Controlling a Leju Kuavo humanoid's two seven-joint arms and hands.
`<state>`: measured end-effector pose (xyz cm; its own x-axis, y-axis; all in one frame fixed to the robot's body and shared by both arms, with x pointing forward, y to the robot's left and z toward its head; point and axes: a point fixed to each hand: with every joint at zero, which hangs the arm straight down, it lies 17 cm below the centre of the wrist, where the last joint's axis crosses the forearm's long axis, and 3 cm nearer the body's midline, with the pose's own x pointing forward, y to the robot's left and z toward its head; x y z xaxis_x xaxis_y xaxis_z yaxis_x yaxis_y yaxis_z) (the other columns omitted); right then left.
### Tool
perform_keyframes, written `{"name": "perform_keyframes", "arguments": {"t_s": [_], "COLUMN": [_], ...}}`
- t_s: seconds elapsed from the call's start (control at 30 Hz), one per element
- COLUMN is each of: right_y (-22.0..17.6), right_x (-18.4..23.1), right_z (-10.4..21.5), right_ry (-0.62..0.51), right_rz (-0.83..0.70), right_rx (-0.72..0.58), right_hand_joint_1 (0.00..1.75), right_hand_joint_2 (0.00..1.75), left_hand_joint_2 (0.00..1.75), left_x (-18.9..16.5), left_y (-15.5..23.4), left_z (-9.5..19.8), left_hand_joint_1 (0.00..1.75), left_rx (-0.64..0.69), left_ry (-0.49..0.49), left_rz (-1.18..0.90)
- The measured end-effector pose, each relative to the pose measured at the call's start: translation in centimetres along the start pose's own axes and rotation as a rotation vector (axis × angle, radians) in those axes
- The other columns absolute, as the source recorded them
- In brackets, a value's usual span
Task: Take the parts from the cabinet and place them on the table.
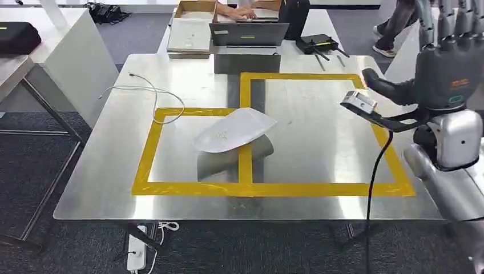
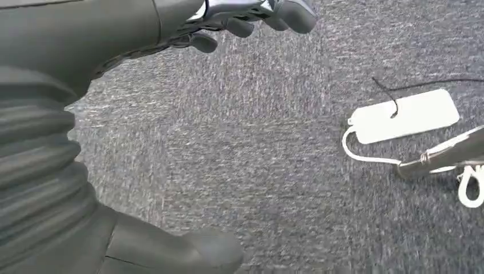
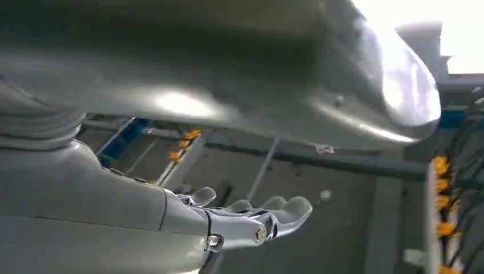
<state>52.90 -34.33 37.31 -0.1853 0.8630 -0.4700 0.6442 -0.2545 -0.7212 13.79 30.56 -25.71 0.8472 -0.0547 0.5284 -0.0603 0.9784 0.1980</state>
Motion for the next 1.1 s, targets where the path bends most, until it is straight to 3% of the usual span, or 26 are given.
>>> {"name": "perform_keyframes", "arguments": {"t_s": [0.13,0.23,0.47,0.77,0.93,1.1], "right_y": [-0.3,-0.3,-5.6,-9.0,-13.1,-14.8], "right_x": [-1.4,-3.4,-7.1,-8.3,-9.1,-7.7], "right_z": [1.9,5.6,12.6,16.3,17.9,19.0], "right_ry": [0.032,0.059,0.102,0.132,0.133,0.119], "right_rz": [0.027,0.032,0.115,0.179,0.217,0.246], "right_rx": [-0.001,0.03,-0.024,-0.04,-0.091,-0.108], "right_hand_joint_1": [0.0,0.0,0.0,0.0,0.0,0.0], "right_hand_joint_2": [0.0,0.0,0.0,0.0,0.0,0.0], "left_hand_joint_2": [1.75,1.75,1.75,1.75,1.75,1.75], "left_x": [-0.3,-0.8,-1.5,-1.2,-0.8,-1.0], "left_y": [0.0,-0.2,-0.5,-1.3,-1.6,-2.0], "left_z": [0.0,0.1,0.4,0.5,0.5,0.6], "left_hand_joint_1": [0.0,0.0,0.0,0.0,0.0,0.0], "left_rx": [0.003,0.001,-0.001,-0.013,-0.018,-0.02], "left_ry": [0.016,0.038,0.054,0.041,0.027,0.036], "left_rz": [0.005,0.003,-0.004,-0.01,-0.015,-0.014]}}
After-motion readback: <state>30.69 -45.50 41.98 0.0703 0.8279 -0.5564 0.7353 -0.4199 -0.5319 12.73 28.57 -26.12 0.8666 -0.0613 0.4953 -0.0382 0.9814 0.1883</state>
